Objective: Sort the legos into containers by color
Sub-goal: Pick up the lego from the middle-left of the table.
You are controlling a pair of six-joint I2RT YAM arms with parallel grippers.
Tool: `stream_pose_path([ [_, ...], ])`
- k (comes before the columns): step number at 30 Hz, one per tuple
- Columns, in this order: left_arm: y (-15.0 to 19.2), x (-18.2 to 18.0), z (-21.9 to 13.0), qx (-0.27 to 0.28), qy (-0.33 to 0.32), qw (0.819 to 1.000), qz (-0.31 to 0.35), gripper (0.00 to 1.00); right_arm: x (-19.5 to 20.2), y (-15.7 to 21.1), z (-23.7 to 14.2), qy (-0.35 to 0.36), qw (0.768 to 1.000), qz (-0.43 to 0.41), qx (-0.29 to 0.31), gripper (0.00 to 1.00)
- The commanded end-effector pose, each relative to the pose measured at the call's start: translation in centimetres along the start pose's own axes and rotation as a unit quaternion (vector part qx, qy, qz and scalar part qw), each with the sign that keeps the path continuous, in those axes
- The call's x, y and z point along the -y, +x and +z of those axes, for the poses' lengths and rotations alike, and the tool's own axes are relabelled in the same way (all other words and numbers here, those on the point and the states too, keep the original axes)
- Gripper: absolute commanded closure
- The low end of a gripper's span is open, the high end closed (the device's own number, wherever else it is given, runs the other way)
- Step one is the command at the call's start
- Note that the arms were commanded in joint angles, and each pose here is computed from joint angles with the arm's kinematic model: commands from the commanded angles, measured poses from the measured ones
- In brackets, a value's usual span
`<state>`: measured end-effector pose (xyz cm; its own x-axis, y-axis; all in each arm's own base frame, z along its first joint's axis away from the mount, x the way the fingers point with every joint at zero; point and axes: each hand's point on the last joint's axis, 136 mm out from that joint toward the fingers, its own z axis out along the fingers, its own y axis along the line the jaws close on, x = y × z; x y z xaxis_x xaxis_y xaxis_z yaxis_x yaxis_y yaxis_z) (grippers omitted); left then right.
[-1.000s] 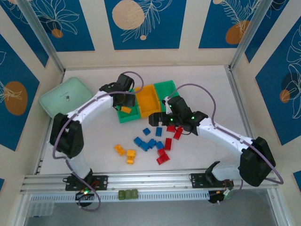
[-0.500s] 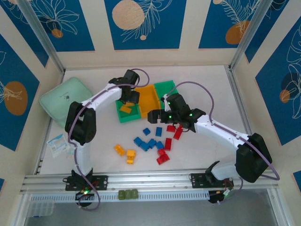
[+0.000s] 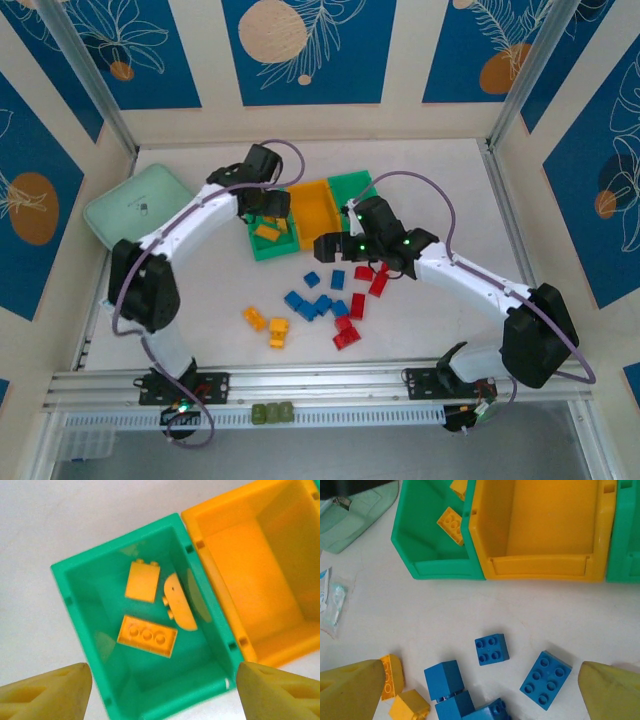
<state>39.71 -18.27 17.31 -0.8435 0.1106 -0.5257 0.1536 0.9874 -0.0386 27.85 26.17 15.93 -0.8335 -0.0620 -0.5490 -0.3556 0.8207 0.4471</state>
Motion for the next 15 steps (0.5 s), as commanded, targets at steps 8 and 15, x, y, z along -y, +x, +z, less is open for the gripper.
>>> stream_pose_path([
  [8,10.7,-1.0,-3.8,-0.061,0.032,0.997,-0.045,0.24,-3.5,4.6,-0.1,-0.042,0.995,-0.044,-0.074,0.01],
  [15,19.5,-1.4,-4.6,-0.115,0.028,0.986,-0.118,0.23,-5.3,8.2,1.9,-0.056,0.989,-0.072,-0.117,0.01],
])
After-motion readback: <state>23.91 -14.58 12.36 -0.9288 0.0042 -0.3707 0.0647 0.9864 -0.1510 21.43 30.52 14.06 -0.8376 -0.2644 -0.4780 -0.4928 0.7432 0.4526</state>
